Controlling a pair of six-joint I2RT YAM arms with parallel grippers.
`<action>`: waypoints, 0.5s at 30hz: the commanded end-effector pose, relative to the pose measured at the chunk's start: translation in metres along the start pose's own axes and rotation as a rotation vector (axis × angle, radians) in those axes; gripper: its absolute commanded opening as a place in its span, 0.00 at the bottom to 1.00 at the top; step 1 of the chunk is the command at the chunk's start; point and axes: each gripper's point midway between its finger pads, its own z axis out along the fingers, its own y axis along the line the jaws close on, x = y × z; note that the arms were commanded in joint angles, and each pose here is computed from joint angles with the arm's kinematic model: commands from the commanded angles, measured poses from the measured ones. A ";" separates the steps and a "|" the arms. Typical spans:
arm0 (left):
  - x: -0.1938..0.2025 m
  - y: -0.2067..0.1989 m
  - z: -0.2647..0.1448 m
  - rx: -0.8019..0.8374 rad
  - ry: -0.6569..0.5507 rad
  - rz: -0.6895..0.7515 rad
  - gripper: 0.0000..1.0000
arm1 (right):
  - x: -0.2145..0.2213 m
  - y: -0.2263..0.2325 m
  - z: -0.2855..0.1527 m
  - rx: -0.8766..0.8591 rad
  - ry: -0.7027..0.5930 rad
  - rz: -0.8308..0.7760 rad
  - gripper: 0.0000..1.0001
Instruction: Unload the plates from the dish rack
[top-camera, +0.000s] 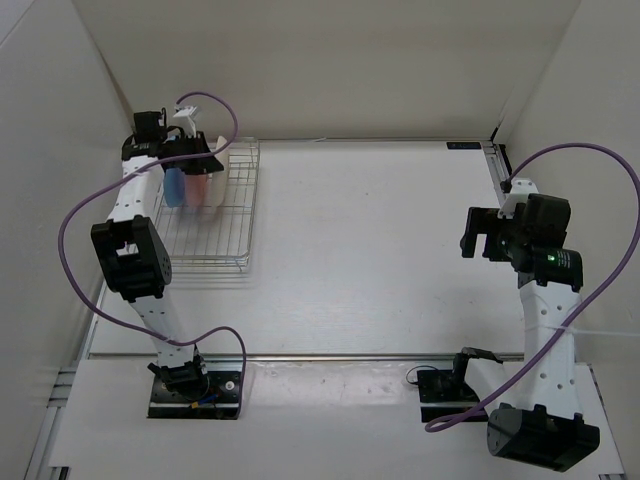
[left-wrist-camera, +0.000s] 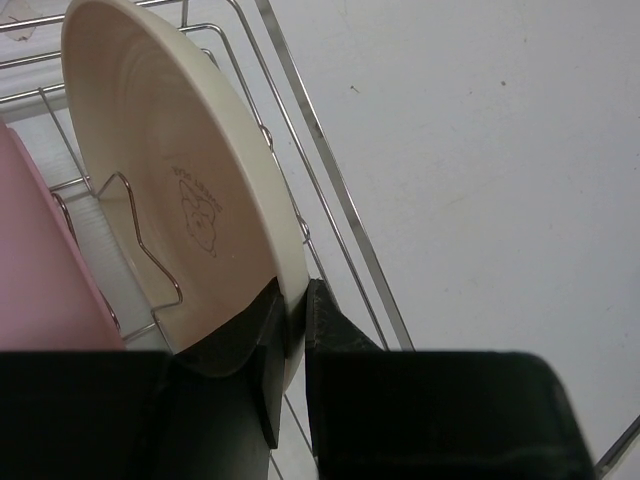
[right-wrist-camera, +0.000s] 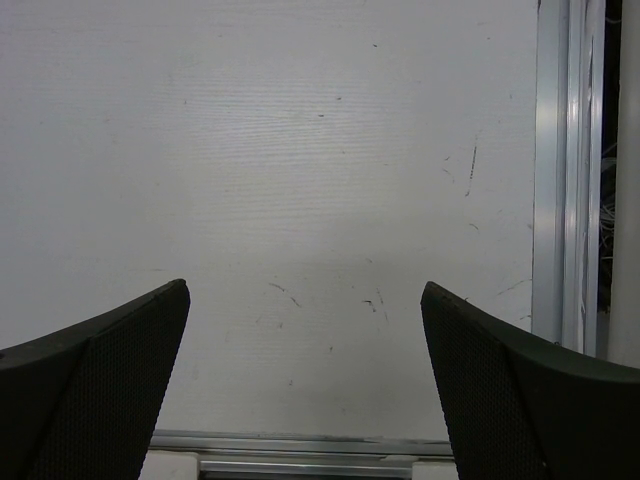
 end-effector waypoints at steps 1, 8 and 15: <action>-0.049 -0.024 -0.029 -0.002 -0.110 0.112 0.11 | -0.007 -0.001 0.005 -0.001 -0.037 -0.011 1.00; -0.085 -0.042 -0.060 -0.037 -0.148 0.177 0.11 | -0.006 0.001 0.007 -0.012 -0.029 -0.009 1.00; -0.101 -0.081 -0.098 0.002 -0.163 0.358 0.11 | -0.010 0.001 0.007 -0.012 -0.032 -0.010 1.00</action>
